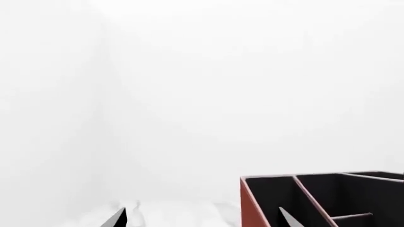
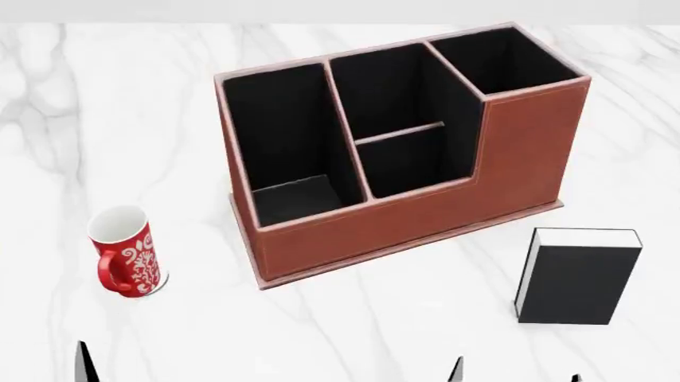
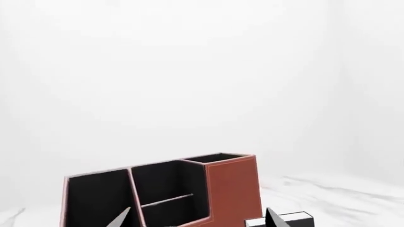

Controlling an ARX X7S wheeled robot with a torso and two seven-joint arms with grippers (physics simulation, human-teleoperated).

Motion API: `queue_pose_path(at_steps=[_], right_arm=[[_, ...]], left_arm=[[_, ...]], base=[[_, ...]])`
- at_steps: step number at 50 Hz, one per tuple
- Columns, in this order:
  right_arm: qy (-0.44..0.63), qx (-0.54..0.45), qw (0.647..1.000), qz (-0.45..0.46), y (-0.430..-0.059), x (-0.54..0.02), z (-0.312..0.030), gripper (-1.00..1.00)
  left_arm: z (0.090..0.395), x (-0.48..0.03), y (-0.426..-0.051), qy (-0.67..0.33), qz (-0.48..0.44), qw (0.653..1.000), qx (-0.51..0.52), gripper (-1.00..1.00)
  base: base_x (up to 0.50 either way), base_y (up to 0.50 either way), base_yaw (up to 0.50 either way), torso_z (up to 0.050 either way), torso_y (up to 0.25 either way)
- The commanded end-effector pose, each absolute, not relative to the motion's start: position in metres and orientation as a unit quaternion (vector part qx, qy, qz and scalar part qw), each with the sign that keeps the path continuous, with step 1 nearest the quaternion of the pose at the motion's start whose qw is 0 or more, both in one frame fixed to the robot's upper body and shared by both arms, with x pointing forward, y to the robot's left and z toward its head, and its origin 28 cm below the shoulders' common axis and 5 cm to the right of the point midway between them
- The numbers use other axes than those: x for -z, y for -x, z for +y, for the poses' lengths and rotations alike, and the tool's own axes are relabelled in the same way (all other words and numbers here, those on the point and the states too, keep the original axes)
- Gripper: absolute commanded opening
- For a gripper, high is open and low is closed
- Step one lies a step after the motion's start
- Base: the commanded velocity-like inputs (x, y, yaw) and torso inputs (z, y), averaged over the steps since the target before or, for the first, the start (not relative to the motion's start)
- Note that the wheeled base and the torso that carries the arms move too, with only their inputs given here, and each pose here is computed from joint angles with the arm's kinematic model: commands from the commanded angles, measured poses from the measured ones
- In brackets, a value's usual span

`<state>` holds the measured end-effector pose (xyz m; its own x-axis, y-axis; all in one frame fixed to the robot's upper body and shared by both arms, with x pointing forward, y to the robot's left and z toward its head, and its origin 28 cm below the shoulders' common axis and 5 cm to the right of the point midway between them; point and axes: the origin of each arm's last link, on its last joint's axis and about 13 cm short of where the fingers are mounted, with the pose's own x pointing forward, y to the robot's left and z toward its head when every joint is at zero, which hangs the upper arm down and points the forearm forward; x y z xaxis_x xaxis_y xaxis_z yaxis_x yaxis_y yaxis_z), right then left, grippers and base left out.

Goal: Pick up the book and place it in the back compartment of the caddy.

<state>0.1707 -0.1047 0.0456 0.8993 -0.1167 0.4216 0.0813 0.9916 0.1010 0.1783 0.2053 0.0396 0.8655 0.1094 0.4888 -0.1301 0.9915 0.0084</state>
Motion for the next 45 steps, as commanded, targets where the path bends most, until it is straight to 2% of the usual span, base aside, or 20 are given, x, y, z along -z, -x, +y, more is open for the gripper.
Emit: queue_pose_path(at_steps=[1,9,33,45], right_arm=[[-0.053,0.058,0.964,-0.254,-0.164,-0.050,-0.106,1.00],[-0.062,0.054,0.960,-0.269,-0.157,-0.053,-0.108,1.00],[-0.061,0.072,0.956,-0.277,-0.157,-0.055,-0.112,1.00],[-0.061,0.074,0.959,-0.266,-0.160,-0.055,-0.112,1.00]], left_arm=[[0.205,-0.041,-0.177,-0.017,-0.282,0.957,-0.070,1.00],[0.211,-0.051,-0.159,-0.007,-0.295,0.953,-0.072,1.00],[0.211,-0.057,-0.156,-0.006,-0.313,0.946,-0.083,1.00],[0.212,-0.056,-0.159,-0.010,-0.305,0.949,-0.084,1.00]], base=[[0.00,0.00,0.00,0.000,0.000],[0.00,0.00,0.00,0.000,0.000],[0.00,0.00,0.00,0.000,0.000],[0.00,-0.21,0.00,0.000,0.000]])
